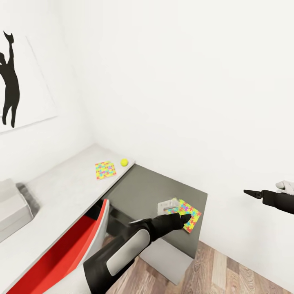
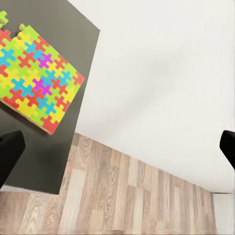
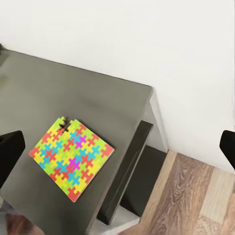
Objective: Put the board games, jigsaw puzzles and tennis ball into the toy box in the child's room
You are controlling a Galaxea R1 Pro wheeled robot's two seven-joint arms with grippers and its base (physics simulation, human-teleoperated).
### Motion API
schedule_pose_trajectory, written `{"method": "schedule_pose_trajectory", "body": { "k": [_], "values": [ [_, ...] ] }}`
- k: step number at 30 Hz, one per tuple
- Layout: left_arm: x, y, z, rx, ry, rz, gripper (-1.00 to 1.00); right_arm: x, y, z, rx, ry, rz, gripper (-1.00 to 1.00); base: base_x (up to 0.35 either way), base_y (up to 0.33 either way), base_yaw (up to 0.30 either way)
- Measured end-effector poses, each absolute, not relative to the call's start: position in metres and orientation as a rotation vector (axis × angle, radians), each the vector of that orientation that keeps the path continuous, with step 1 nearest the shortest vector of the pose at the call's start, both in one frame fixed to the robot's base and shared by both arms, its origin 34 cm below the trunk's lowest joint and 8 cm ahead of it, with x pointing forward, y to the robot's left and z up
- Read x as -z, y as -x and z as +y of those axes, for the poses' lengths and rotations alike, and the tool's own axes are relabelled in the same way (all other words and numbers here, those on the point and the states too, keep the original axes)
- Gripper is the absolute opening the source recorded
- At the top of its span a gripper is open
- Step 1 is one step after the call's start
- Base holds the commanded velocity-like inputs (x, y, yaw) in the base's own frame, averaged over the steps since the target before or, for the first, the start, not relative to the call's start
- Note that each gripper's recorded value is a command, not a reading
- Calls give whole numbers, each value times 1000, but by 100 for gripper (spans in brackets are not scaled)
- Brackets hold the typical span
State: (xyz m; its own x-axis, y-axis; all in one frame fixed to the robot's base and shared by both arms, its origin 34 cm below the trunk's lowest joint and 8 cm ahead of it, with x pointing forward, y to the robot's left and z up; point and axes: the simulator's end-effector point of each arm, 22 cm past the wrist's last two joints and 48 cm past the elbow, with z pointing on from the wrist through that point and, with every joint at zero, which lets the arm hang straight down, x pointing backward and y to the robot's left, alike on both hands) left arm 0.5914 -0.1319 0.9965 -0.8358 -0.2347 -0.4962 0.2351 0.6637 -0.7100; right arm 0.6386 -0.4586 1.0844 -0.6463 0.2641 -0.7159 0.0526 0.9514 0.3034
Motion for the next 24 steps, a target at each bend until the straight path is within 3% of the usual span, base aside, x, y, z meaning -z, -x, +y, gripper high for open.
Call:
{"method": "schedule_pose_trajectory", "body": {
  "k": [12,18,24],
  "values": [
    [-983,-592,-129,1093,3,2327,100,-1040,-632,-443,-425,-354,2295,100,0,0,-281],
    [-959,-586,-131,1107,4,2363,100,-927,-582,-535,-201,-682,2454,100,0,0,-283],
    [-964,-578,-145,1173,-30,2337,100,-875,-557,-587,-107,-689,2349,100,0,0,-280]
  ]
}}
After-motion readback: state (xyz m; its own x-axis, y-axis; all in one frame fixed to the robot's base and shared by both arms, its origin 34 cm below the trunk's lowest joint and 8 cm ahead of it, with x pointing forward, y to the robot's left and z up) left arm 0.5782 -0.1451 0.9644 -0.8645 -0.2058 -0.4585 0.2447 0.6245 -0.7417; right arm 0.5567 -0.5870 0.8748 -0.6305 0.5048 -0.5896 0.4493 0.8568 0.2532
